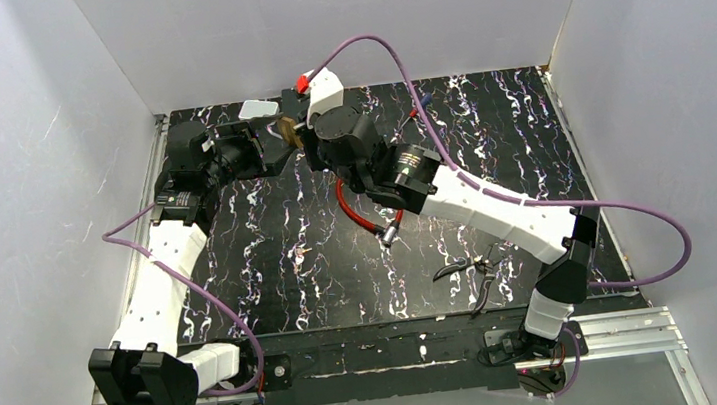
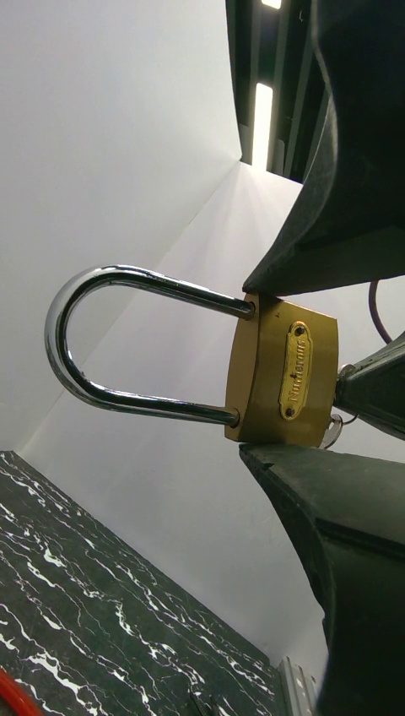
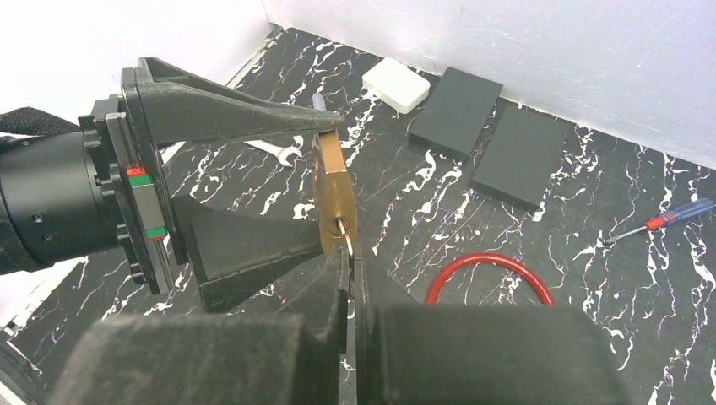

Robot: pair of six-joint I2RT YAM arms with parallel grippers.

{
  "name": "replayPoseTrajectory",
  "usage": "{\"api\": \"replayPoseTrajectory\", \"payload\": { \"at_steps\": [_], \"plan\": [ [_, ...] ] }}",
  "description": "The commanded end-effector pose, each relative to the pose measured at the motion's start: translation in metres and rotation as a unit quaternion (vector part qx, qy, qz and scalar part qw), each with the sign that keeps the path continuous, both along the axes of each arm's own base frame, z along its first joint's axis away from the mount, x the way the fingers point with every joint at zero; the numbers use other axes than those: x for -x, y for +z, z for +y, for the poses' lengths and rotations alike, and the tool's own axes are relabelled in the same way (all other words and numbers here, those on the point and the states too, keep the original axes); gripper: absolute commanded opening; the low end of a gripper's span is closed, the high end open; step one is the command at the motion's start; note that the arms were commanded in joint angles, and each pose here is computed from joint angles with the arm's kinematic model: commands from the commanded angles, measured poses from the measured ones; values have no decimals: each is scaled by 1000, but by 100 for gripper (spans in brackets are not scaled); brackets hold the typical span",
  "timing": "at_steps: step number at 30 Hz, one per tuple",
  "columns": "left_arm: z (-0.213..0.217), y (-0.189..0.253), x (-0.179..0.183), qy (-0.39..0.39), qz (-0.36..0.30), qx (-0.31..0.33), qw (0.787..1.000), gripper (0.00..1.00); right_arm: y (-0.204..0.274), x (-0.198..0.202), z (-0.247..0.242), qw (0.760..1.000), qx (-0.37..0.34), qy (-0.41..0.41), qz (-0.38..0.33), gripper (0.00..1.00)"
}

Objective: Unlock with the key

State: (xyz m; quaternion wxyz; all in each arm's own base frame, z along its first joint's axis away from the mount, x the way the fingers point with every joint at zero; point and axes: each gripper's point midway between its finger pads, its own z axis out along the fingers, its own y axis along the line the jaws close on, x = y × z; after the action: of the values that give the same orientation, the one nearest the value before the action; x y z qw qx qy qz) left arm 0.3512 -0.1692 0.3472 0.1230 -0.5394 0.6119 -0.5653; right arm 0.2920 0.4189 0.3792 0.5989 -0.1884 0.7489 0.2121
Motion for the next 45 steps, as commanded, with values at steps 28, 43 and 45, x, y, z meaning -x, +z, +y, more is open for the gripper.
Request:
{"api": "replayPoseTrajectory", "payload": {
  "at_steps": [28,43,45],
  "plan": [
    [-11,59,13,-37,-84,24,995,0,-8,-13,11,1000,11,12,7,1],
    [-11,58,11,-37,-83,24,996,0,-8,-15,16,1000,-15,16,13,1],
    [-11,60,11,-38,-85,24,995,0,-9,-20,20,1000,-18,19,13,1]
  ]
}}
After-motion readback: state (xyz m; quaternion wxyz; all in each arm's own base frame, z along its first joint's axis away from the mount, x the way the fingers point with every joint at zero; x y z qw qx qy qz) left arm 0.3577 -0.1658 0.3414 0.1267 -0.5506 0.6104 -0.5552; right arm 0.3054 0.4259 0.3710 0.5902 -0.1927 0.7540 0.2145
